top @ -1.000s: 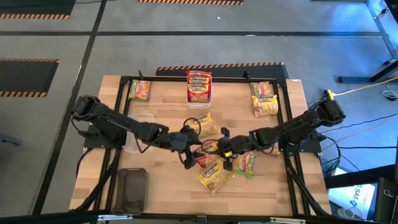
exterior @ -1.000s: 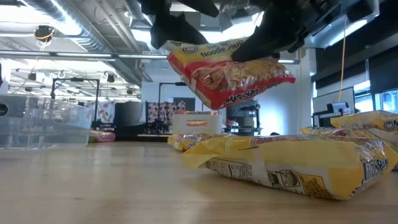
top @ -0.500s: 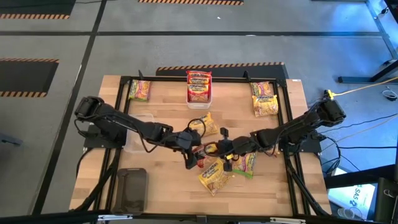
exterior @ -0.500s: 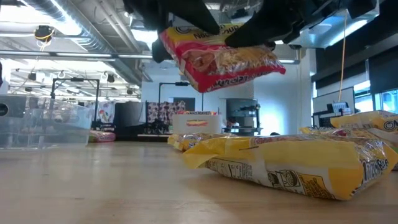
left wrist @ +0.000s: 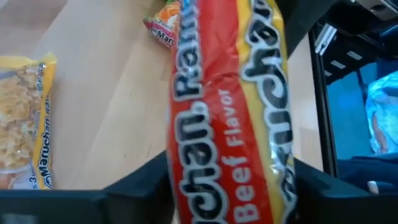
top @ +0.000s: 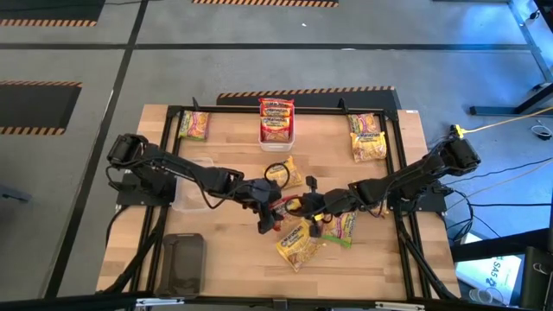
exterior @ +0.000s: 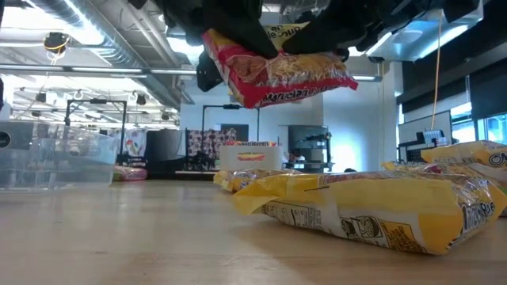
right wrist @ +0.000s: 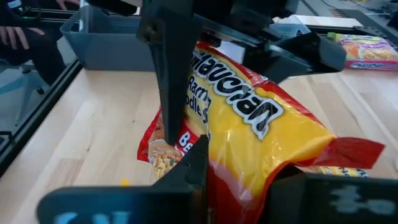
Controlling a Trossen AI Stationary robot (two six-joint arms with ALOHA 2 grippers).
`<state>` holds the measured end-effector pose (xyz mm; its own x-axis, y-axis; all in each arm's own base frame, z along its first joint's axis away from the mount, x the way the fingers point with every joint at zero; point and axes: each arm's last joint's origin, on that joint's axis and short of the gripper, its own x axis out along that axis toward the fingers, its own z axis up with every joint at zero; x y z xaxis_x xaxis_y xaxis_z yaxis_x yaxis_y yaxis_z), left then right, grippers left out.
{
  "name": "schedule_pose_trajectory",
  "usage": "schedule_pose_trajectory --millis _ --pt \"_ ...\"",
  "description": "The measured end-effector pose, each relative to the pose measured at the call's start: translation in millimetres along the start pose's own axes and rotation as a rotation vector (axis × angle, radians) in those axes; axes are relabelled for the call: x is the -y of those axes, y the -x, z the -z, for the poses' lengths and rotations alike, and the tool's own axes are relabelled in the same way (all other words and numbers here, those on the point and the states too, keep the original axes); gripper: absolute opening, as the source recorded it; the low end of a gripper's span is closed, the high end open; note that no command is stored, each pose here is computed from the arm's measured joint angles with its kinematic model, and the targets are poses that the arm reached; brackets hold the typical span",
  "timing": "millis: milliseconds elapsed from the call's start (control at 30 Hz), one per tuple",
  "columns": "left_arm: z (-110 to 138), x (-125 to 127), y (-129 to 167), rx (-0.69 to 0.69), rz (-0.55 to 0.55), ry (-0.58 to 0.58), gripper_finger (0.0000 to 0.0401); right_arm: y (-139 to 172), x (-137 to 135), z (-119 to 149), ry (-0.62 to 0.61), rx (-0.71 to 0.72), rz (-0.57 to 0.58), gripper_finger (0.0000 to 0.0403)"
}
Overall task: Sort Maruchan noodles
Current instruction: Put the red noodle pack into the white bin
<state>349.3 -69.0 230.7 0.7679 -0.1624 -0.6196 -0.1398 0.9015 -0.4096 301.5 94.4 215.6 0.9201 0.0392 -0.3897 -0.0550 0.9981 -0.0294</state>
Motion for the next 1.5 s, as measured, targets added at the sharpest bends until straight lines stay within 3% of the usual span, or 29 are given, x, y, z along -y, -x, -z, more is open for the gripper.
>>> schedule_pose_trajectory --millis 200,367,533,767,867,1000,1233,1500 --pt "-1.4 -2.6 0.0 -0.001 -0.001 -0.042 0.0114 0.0 0.2 -0.1 0.000 0.002 0.008 0.0108" --pt "-8.1 -10.4 12.0 -0.002 -0.026 -0.096 0.0109 22.5 3.3 -18.2 -0.010 -0.043 -0.041 0.0181" --pt "-24.7 -32.3 40.4 0.018 -0.092 -0.160 0.0110 63.5 13.3 -38.3 -0.028 -0.159 -0.004 0.0217" --pt "-55.8 -78.5 83.2 0.122 -0.295 -0.410 0.0111 96.2 28.8 -35.1 0.069 -0.222 0.208 0.0217" --pt "-66.1 -104.0 94.7 0.140 -0.378 -0.451 0.0111 98.1 34.9 -30.4 0.093 -0.254 0.303 0.0211" --pt "-75.2 -143.2 107.0 0.140 -0.469 -0.443 0.0111 96.3 39.6 -27.5 0.090 -0.286 0.322 0.0204" --pt "-90.5 -202.3 116.1 0.098 -0.441 -0.359 0.0109 95.4 48.1 -24.8 0.081 -0.323 0.357 0.0198" --pt "-114.5 -234.3 89.1 -0.152 -0.397 -0.356 0.0108 95.3 53.5 -23.4 0.047 -0.337 0.383 0.0198"
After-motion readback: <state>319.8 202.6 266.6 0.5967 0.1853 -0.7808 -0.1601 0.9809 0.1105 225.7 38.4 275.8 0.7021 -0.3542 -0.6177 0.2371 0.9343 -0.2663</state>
